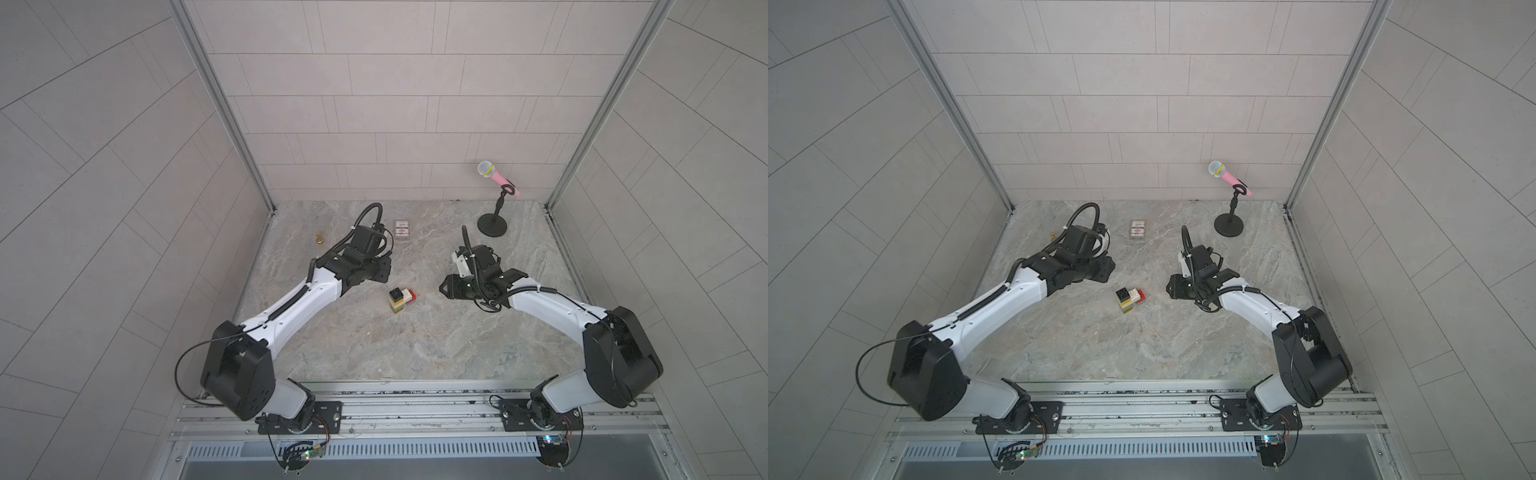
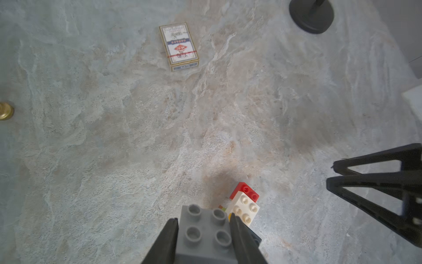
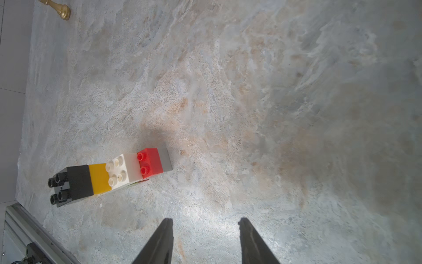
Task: Assemble the letter h with lego
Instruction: Pick up the lego brick from the center of the board, then assemble the lego brick with the lego brick.
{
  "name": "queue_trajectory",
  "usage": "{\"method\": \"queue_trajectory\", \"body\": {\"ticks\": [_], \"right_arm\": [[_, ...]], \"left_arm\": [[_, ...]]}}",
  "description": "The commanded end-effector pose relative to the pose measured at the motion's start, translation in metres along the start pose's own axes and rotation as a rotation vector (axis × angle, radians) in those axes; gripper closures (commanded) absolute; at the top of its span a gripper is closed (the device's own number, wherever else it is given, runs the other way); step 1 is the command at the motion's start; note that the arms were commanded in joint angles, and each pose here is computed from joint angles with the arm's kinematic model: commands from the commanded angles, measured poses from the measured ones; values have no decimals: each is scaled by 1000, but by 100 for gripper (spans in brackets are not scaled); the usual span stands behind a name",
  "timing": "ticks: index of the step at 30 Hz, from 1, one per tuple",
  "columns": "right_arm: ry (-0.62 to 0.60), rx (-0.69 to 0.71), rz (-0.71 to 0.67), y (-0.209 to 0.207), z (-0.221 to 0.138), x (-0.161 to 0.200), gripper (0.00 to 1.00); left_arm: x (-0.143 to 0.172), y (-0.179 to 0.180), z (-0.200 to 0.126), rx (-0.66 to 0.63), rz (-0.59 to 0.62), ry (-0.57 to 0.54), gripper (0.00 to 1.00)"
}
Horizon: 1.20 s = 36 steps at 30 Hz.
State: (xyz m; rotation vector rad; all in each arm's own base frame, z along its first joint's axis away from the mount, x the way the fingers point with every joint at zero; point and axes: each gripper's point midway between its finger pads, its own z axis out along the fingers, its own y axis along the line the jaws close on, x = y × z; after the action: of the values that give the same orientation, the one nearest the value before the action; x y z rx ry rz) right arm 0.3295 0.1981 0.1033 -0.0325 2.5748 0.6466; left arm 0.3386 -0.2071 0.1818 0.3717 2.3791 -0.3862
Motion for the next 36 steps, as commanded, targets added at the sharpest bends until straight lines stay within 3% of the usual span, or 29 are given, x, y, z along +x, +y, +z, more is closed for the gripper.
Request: {"method": "queue_trajectory", "body": {"ticks": [1, 4, 6, 9, 13, 22, 32, 36], "right_arm": [[-73, -50, 3, 9, -5, -12, 50], [-94, -96, 4, 16, -5, -13, 50], [-101, -124, -1, 19, -4, -12, 50], [-105, -156, -3, 24, -1, -12, 50], [-104, -177, -15, 29, 4, -9, 50], [-102, -207, -30, 45, 6, -5, 50], [-124, -199, -72, 51, 4, -3, 50], [-111, -191, -87, 52, 9, -1, 50]], "left_arm": [[-4, -24, -7, 123, 47, -116, 100], [8, -36, -14, 234, 60, -241, 100], [9, -35, -19, 251, 54, -356, 100], [12, -38, -25, 280, 103, -442, 100], [17, -40, -20, 299, 116, -439, 100], [39, -40, -29, 338, 202, -591, 100], [61, -49, -16, 403, 252, -548, 100], [59, -50, -7, 417, 246, -587, 100]]}}
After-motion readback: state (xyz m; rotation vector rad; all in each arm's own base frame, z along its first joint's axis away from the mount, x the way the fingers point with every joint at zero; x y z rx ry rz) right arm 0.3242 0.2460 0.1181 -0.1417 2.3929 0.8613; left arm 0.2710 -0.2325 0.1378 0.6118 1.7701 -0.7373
